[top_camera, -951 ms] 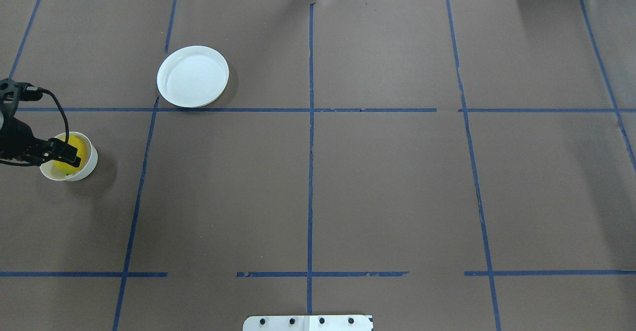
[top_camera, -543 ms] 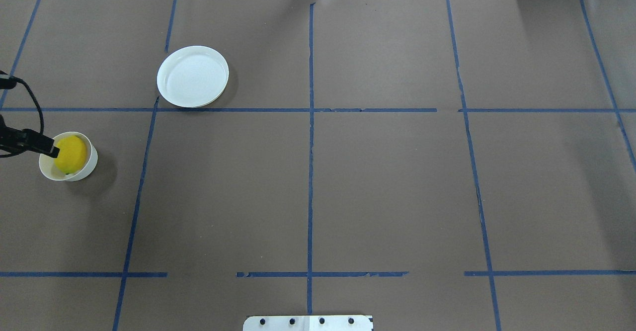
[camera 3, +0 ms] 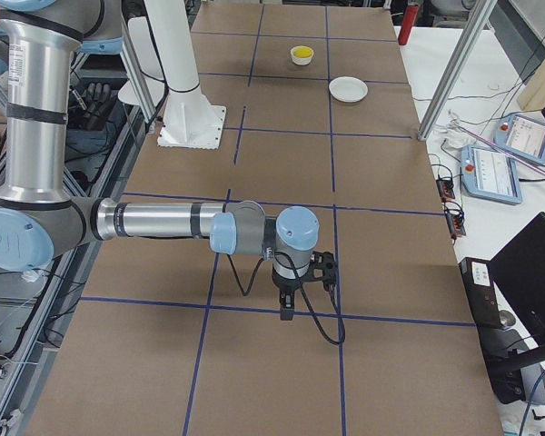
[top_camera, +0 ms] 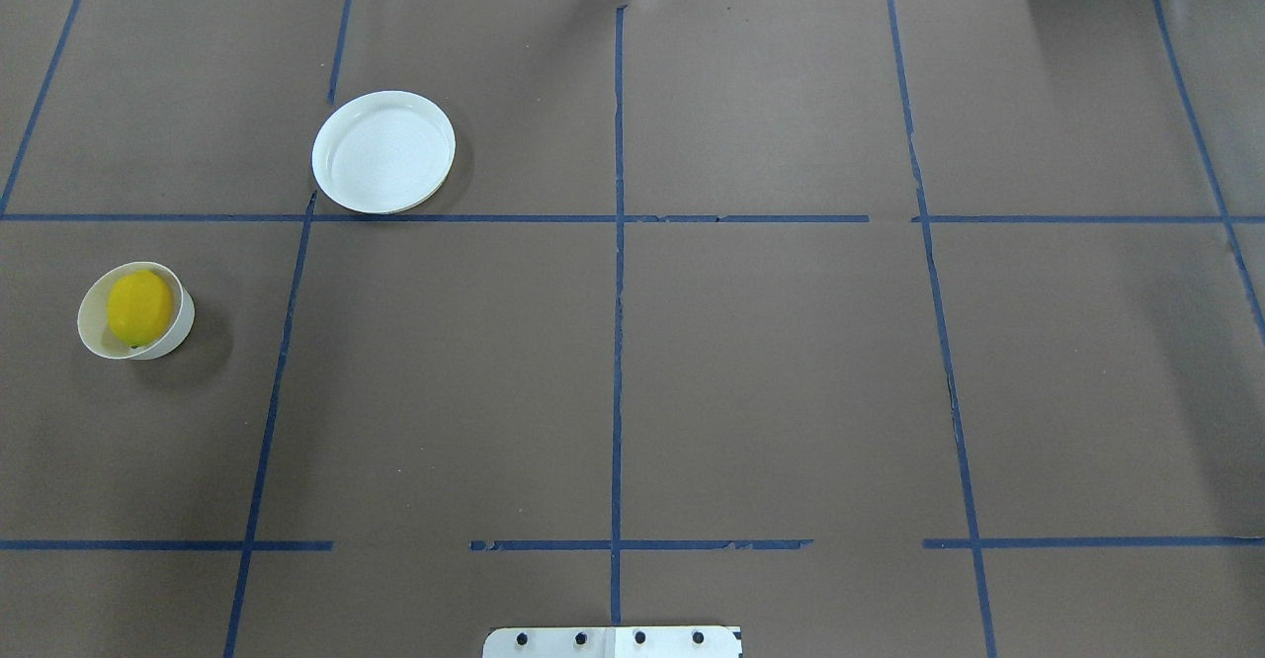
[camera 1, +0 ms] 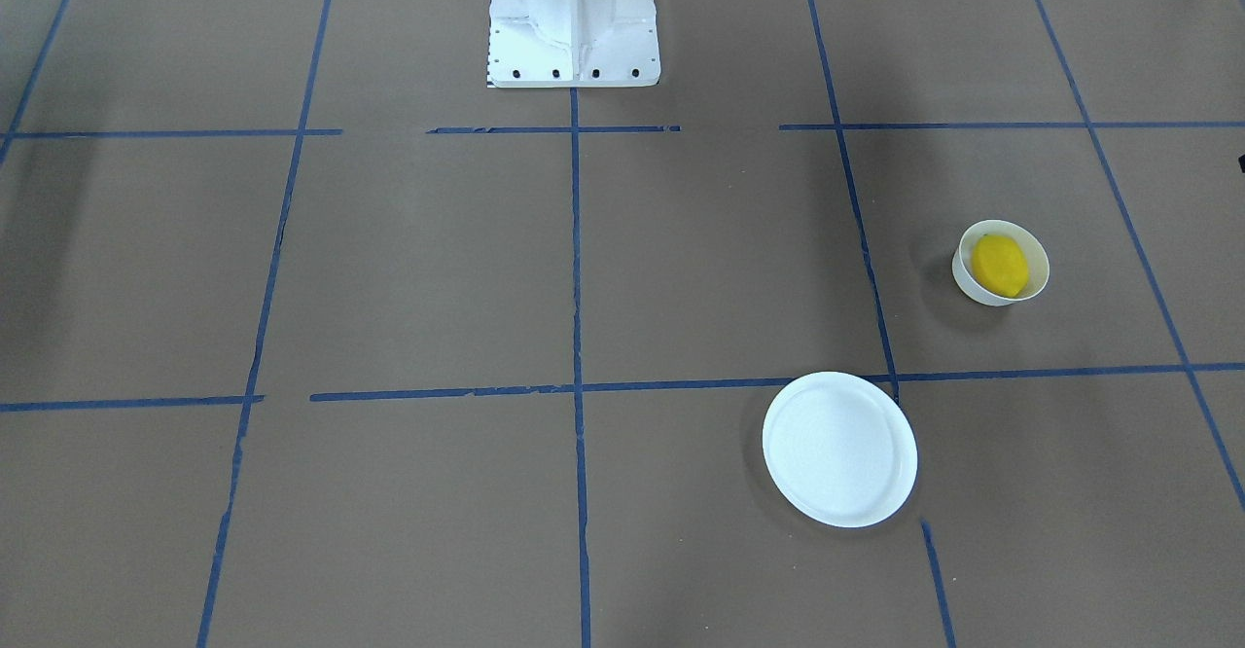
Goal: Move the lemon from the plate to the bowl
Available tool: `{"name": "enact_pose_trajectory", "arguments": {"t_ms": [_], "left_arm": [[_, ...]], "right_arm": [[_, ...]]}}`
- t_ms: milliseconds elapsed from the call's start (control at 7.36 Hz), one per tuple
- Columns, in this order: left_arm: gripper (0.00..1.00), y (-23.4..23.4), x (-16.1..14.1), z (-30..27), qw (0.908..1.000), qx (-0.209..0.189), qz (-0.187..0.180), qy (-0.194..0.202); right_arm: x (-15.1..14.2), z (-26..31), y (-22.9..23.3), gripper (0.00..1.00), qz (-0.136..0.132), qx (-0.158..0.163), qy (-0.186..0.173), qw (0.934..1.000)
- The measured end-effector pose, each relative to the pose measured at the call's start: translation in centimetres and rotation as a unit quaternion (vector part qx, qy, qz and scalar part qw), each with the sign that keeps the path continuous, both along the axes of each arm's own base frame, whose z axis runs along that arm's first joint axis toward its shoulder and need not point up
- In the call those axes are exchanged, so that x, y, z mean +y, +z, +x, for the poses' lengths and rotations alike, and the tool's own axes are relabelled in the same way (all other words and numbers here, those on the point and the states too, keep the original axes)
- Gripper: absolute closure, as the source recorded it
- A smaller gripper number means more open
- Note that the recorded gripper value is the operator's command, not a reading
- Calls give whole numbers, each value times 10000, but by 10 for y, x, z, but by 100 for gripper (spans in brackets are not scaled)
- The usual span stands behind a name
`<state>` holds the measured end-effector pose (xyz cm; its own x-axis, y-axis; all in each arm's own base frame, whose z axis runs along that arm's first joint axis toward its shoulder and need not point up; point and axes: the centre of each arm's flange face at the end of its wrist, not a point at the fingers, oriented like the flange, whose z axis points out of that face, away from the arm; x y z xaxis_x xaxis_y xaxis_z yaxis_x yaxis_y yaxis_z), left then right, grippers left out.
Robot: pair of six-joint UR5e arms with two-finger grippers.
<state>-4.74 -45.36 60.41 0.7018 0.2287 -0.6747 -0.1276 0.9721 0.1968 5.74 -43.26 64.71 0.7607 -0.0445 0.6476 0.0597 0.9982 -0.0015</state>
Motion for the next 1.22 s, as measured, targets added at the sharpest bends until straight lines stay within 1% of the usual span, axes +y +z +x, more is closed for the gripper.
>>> {"name": "enact_pose_trajectory", "arguments": {"t_ms": [272,679,1222], "left_arm": [[0,11,-1,-15,9999,14,-107,8],[0,29,12,-21,9995,20,-318,-54],[0,23,4,-25,9995,11,-286,-108]], "right_arm": [[0,0,0,0,0,0,0,10000],[0,0,0,0,0,0,0,10000],[0,0,0,0,0,0,0,10000]]}}
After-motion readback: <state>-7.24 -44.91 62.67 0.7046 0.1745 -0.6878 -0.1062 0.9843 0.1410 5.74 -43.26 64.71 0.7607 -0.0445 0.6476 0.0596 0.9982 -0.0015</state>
